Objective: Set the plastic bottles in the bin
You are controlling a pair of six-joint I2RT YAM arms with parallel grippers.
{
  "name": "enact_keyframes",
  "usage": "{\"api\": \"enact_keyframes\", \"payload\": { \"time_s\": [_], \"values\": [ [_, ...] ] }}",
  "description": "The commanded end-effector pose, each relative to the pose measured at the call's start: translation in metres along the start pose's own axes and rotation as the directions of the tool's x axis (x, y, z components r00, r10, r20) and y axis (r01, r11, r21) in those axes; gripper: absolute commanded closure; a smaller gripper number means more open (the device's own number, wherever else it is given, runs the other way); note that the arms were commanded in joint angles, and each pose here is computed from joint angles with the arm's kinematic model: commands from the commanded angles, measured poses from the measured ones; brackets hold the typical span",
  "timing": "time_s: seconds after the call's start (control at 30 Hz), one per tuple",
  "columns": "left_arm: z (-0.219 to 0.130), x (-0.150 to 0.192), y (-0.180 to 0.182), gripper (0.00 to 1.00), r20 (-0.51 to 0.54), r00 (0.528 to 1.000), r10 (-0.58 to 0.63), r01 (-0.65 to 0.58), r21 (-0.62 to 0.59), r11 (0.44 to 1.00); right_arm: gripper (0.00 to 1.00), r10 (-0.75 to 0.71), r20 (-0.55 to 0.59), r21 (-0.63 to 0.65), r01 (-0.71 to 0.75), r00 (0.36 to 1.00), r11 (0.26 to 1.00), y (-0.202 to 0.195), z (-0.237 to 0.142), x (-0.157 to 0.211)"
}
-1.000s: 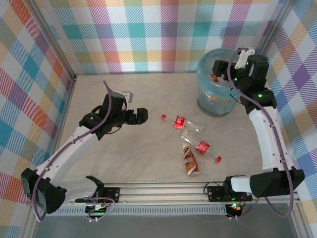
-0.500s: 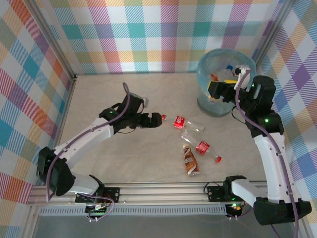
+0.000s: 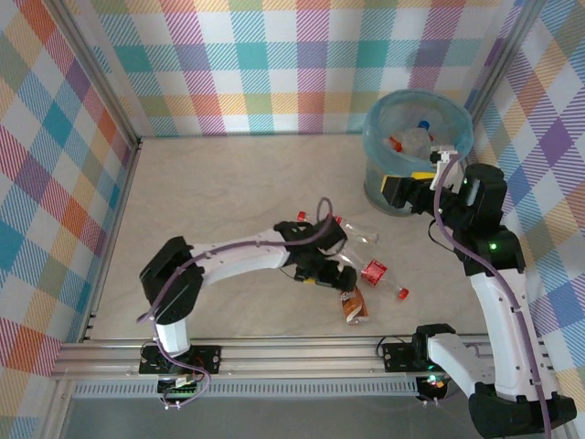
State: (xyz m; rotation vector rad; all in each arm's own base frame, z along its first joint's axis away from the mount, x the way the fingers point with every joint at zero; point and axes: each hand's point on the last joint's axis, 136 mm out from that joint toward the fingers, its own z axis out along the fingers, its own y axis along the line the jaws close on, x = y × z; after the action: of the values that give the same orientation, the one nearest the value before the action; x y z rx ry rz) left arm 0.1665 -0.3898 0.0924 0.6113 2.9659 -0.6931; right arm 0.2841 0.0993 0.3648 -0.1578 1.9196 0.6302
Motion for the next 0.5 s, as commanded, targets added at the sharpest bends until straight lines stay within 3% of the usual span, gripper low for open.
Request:
{"api": "enact_keyframes", "payload": {
  "time_s": [0.0,0.17,0.47],
  "values": [
    [0.014,0.024,-0.014,0.00,-0.085,0.996,0.000,-0.001,-0.019,1.000,0.16,-0.014,-0.024,-0.008,0.013,1.000,1.000,0.001,-0.004,0.014],
    [0.039,0.038,-0.026,0.00,-0.121,0.993,-0.001,-0.001,-0.023,1.000,0.16,0.011,-0.067,-0.023,-0.012,0.998,1.000,0.001,-0.005,0.036],
    [0.058,0.035,-0.032,0.04,-0.131,0.991,-0.013,0.009,-0.030,1.000,0.15,0.023,-0.087,-0.009,-0.024,0.996,1.000,-0.006,-0.003,0.054]
  ]
}}
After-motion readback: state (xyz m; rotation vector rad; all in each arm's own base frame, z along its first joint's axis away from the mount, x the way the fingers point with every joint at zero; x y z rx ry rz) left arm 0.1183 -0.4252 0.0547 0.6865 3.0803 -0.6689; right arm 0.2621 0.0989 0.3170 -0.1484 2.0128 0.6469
